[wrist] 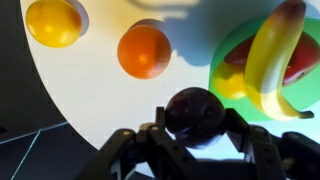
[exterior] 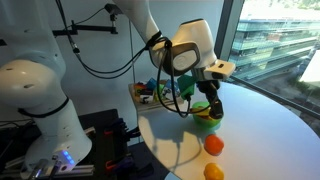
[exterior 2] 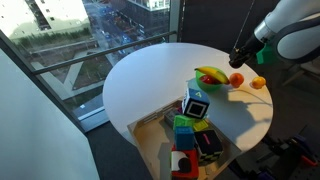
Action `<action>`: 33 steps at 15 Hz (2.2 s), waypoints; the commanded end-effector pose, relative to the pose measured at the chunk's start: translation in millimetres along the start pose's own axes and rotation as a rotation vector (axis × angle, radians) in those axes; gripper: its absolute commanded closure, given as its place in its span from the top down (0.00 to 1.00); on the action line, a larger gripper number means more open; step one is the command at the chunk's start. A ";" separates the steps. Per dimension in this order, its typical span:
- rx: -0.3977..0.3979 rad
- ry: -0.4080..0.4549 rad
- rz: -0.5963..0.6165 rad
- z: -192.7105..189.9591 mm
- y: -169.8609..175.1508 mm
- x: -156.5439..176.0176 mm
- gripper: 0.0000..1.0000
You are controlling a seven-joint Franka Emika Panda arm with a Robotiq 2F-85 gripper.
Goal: Put the plum in the green bowl.
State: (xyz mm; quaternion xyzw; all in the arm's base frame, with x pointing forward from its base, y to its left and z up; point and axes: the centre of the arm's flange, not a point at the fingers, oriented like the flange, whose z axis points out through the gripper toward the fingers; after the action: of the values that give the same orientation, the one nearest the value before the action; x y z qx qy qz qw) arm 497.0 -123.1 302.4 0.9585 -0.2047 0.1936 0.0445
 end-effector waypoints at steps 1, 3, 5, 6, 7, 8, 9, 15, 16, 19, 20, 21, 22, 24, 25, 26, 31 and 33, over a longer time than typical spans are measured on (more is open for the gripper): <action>-0.025 0.003 0.025 2.6 -20.0 15.9 0.36; -0.030 0.011 0.031 7.0 -28.6 20.5 0.36; -0.032 0.012 0.035 12.7 -37.5 23.5 0.36; -0.034 0.012 0.036 15.9 -41.7 24.7 0.36; -0.036 0.012 0.035 18.4 -45.0 25.7 0.36; -0.037 0.010 0.035 22.1 -48.3 26.0 0.36; -0.039 0.009 0.035 25.0 -51.1 26.2 0.36; -0.055 -0.004 0.024 42.8 -58.0 24.8 0.36; -0.058 -0.007 0.022 45.4 -58.3 24.1 0.36; -0.067 -0.014 0.013 51.7 -59.2 20.5 0.36; -0.069 -0.015 0.010 53.1 -59.4 19.9 0.36; -0.072 -0.015 0.008 53.2 -59.6 19.7 0.36; -0.073 -0.015 0.006 52.5 -60.0 19.7 0.36; -0.073 -0.014 0.002 50.8 -60.4 18.9 0.88; -0.073 -0.014 0.000 50.2 -60.7 18.3 0.94; -0.074 -0.014 -0.001 50.0 -61.1 18.0 0.99; -0.070 -0.020 0.002 43.1 -61.3 17.0 1.00; -0.066 -0.029 0.003 38.8 -60.8 16.2 1.00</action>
State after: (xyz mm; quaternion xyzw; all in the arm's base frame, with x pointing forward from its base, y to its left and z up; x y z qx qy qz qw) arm 551.8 -83.3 260.8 0.9584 -0.2078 0.1829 0.0699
